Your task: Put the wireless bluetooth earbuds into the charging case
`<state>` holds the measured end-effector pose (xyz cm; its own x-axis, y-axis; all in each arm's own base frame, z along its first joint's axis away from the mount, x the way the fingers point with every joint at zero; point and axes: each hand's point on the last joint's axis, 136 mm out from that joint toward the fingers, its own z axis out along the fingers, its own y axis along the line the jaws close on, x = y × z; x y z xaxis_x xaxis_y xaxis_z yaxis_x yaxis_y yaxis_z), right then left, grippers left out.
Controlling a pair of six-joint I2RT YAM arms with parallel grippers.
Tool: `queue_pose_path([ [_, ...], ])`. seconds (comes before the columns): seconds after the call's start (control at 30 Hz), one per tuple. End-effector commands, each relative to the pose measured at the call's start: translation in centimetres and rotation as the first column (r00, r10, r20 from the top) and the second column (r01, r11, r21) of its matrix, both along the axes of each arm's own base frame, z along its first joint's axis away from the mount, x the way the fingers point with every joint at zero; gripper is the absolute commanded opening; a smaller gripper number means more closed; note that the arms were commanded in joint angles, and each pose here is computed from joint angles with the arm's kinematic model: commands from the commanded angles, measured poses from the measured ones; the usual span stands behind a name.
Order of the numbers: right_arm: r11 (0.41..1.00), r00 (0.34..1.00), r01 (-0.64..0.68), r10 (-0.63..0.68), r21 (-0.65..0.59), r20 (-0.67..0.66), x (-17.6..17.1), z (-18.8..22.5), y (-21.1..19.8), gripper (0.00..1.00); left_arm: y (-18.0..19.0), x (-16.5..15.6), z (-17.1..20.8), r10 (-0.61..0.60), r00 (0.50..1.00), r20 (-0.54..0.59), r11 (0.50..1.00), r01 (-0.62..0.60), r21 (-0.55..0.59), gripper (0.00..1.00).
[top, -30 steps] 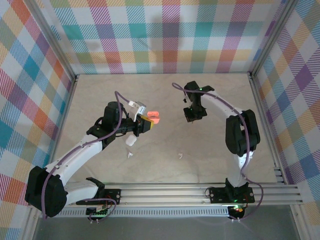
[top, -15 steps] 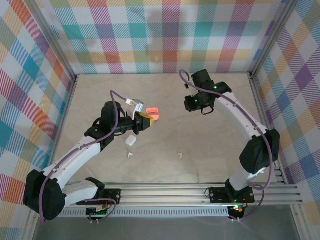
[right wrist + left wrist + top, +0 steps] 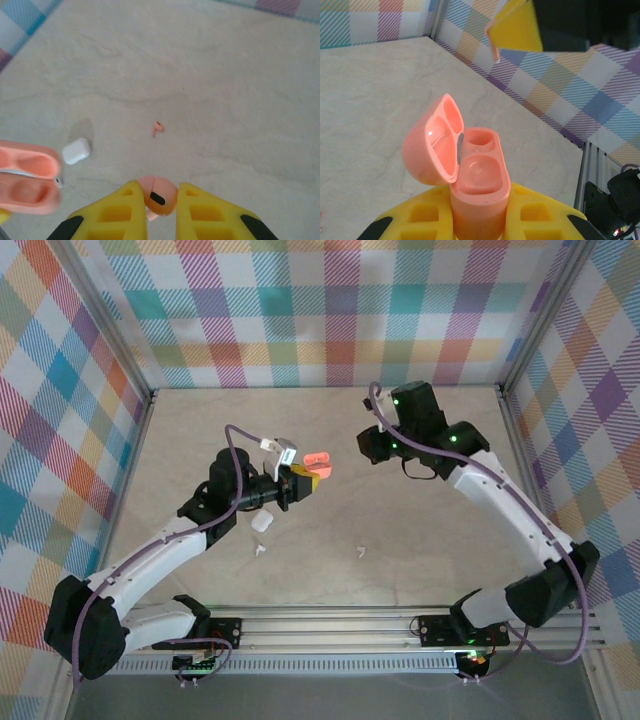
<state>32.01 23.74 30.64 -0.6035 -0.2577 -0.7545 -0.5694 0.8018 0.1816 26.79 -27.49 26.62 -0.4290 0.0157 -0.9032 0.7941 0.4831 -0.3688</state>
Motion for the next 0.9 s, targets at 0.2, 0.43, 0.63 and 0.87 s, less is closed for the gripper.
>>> queue_pose_path([
  [0.2,0.981,0.95,-0.171,0.14,0.091,0.278,-2.3,5.2,3.5,0.15,-1.2,0.1,2.3,0.01,0.992,0.125,0.999,-0.004,-0.047,0.0],
  [0.43,0.968,0.915,-0.252,0.236,0.005,0.327,-3.5,4.7,5.3,0.14,-1.2,-0.3,2.7,0.011,0.984,0.175,0.999,-0.005,-0.034,0.0],
  [0.63,0.953,0.885,-0.295,0.298,-0.064,0.358,-3.9,3.7,6.2,0.14,-0.9,-0.4,2.4,0.018,0.983,0.183,1.0,-0.017,-0.008,0.0],
  [0.87,0.951,0.895,-0.283,0.308,-0.125,0.322,-3.6,2.4,6.5,0.14,-0.1,-0.5,2.5,0.048,0.977,0.206,0.999,-0.05,0.004,0.0],
])
